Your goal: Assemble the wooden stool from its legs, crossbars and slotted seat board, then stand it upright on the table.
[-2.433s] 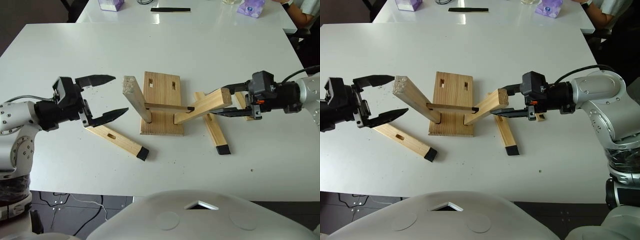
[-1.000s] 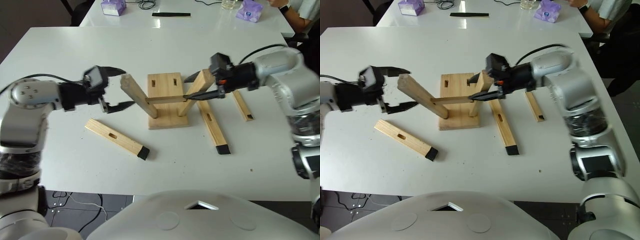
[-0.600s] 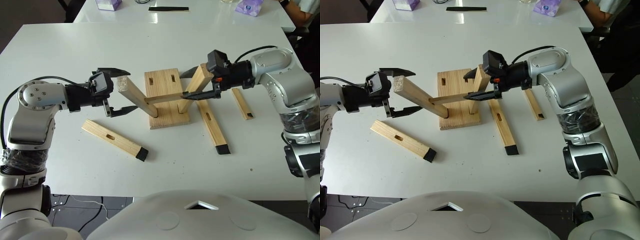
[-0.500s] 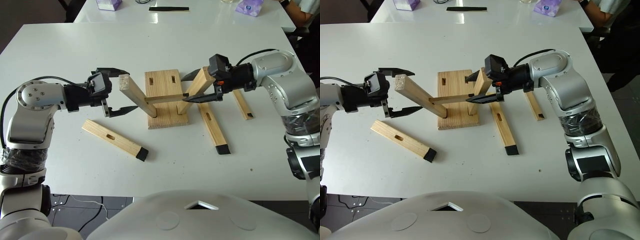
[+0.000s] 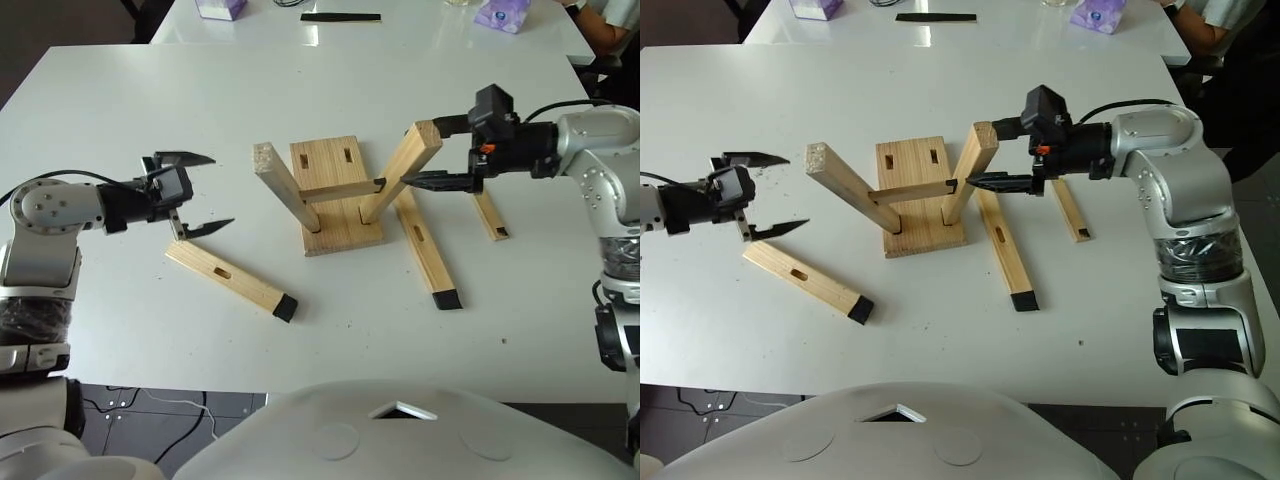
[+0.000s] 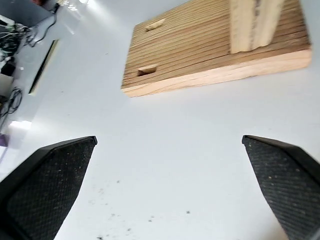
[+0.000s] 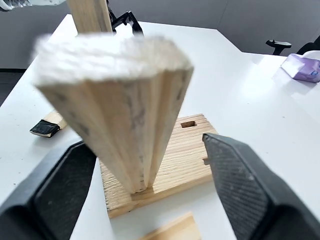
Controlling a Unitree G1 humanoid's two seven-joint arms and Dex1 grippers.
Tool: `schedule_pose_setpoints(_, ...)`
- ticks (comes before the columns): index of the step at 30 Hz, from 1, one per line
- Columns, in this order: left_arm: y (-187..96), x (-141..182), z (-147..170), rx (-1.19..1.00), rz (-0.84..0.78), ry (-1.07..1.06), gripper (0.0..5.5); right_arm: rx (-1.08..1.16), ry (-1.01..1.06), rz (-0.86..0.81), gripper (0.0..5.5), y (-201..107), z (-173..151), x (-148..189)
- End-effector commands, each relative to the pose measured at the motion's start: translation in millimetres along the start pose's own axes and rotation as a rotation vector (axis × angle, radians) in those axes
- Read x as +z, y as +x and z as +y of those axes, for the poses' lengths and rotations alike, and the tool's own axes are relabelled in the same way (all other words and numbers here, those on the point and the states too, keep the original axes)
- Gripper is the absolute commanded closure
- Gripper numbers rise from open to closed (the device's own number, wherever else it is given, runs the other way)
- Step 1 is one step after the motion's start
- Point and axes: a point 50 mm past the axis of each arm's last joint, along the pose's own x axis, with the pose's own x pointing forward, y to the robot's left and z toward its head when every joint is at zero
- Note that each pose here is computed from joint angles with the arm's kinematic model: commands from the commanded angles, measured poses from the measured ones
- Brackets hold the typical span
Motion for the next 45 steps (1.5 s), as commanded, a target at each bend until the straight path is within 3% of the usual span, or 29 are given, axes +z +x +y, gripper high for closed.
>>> schedule_pose_setpoints(1, 32.9, 14.1, 19.4, 0.197, -0.14, -0.011, 0.1, -0.074, 0.024, 0.11, 1.77, -6.1, 8.4, -33.3)
schedule_pose_setpoints(6, 83.3, 26.4, 7.1, 0.268, -0.267, -0.022, 0.1, -0.11, 0.044, 0.168, 1.77, 17.9, 22.7, -67.6)
schedule_pose_setpoints(9, 106.8, 18.3, -12.8, 0.201, -0.235, 0.054, 0.1, -0.063, 0.059, 0.162, 1.77, 34.4, 37.7, -76.8)
schedule_pose_setpoints(16, 124.5, -21.0, -63.5, 0.059, -0.125, 0.083, 0.1, -0.105, 0.056, 0.242, 1.77, 50.3, 39.9, -106.5)
schedule_pose_setpoints(25, 130.6, -1.2, -90.9, -0.072, -0.23, 0.091, 0.1, -0.211, -0.007, 0.417, 1.77, 15.6, 34.0, -146.8)
schedule_pose_setpoints(30, 126.5, 19.5, -107.9, -0.129, -0.277, 0.066, 0.1, -0.261, -0.054, 0.442, 1.77, -2.7, 24.7, -141.9)
schedule_pose_setpoints(39, 102.8, 48.0, -137.1, -0.185, -0.308, -0.071, 0.1, -0.292, -0.151, 0.374, 1.77, -25.1, 19.1, -97.6)
schedule_pose_setpoints(45, 97.2, 83.2, -133.7, -0.182, -0.4, -0.241, 0.1, -0.293, -0.153, 0.377, 1.77, -47.9, 25.5, -75.7)
